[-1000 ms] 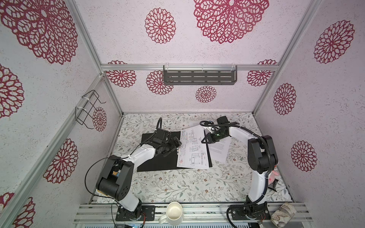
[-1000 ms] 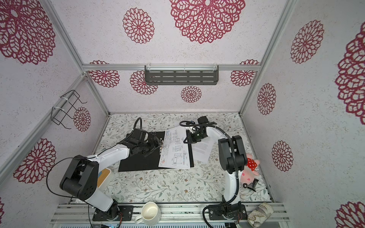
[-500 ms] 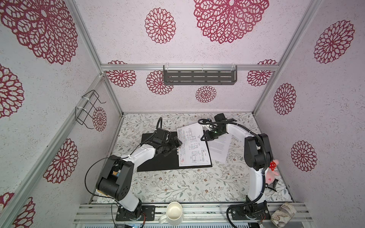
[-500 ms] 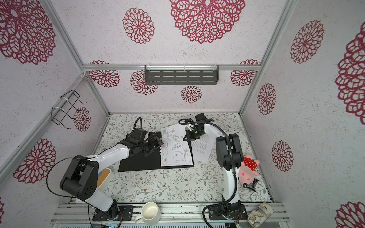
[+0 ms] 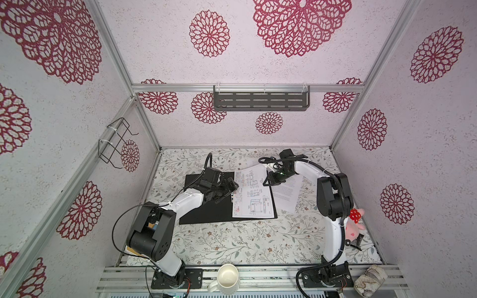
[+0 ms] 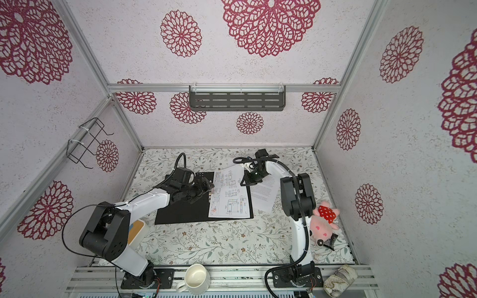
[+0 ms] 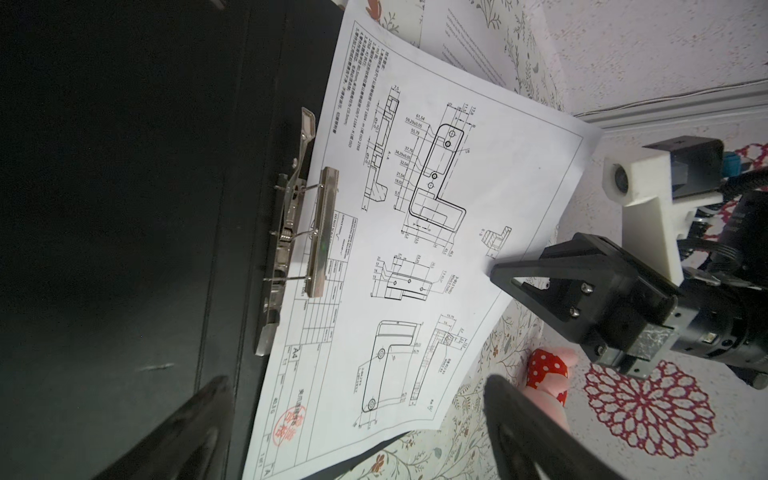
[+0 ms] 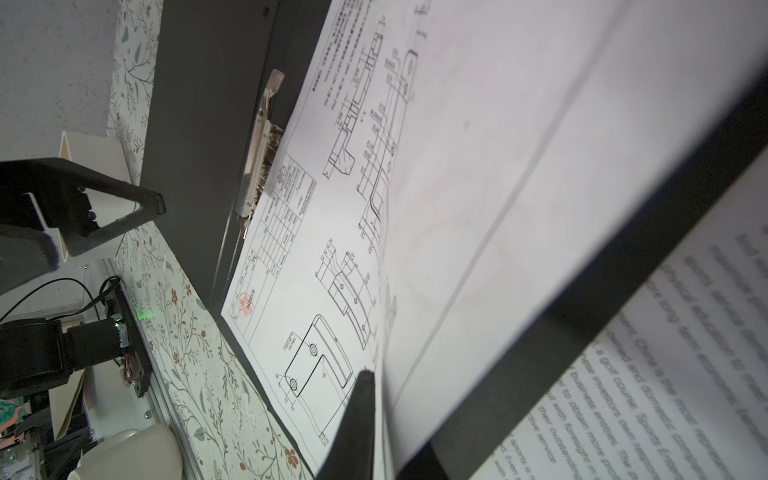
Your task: Put the files into the folder
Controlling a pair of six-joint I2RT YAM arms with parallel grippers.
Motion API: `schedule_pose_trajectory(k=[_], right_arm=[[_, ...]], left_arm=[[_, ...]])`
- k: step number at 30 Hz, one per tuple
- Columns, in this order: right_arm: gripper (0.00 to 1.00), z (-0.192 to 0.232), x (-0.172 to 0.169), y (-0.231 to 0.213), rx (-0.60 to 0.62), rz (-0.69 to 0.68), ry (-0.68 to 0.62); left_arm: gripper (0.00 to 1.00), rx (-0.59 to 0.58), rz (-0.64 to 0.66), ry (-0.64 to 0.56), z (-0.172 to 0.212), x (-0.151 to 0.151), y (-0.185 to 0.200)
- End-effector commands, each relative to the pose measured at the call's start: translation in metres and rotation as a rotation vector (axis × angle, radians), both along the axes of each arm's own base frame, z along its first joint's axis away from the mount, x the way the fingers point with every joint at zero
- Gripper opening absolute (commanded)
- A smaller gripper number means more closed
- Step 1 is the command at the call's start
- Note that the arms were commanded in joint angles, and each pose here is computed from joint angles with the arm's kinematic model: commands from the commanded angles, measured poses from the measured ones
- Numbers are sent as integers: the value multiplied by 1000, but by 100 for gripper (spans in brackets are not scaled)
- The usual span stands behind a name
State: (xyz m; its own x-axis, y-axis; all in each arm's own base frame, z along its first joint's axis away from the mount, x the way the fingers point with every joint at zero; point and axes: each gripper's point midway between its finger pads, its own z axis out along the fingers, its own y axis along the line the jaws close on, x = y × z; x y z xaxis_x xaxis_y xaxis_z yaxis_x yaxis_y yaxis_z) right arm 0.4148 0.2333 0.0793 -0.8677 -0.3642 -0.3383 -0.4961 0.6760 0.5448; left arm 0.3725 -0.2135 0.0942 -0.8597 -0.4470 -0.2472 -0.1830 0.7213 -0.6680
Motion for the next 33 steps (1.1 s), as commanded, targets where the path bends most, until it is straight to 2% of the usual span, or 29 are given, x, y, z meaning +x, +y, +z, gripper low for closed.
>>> schedule_pose_trajectory(k=[1, 3, 8, 12, 20, 30, 33], right_arm=[[37, 11, 8, -1, 10, -19, -18], [44, 12, 9, 1, 26, -40, -9], [46, 6, 7, 1, 55, -98, 35], [39, 4, 6, -3, 44, -158, 65], [27, 10, 11, 0, 153, -256, 95], [8, 10, 12, -5, 139, -207, 75], [5, 10, 12, -3, 149, -170, 73]], left_arm=[[96, -11, -8, 0, -4, 2, -4], [96, -14, -9, -3, -3, 3, -5], [96, -17, -2, -4, -3, 2, -4], [96, -18, 7, -3, -4, 0, -2], [96, -30, 10, -2, -6, -1, -2], [96, -36, 11, 3, -7, -3, -2], [96, -36, 10, 2, -7, -3, -2]])
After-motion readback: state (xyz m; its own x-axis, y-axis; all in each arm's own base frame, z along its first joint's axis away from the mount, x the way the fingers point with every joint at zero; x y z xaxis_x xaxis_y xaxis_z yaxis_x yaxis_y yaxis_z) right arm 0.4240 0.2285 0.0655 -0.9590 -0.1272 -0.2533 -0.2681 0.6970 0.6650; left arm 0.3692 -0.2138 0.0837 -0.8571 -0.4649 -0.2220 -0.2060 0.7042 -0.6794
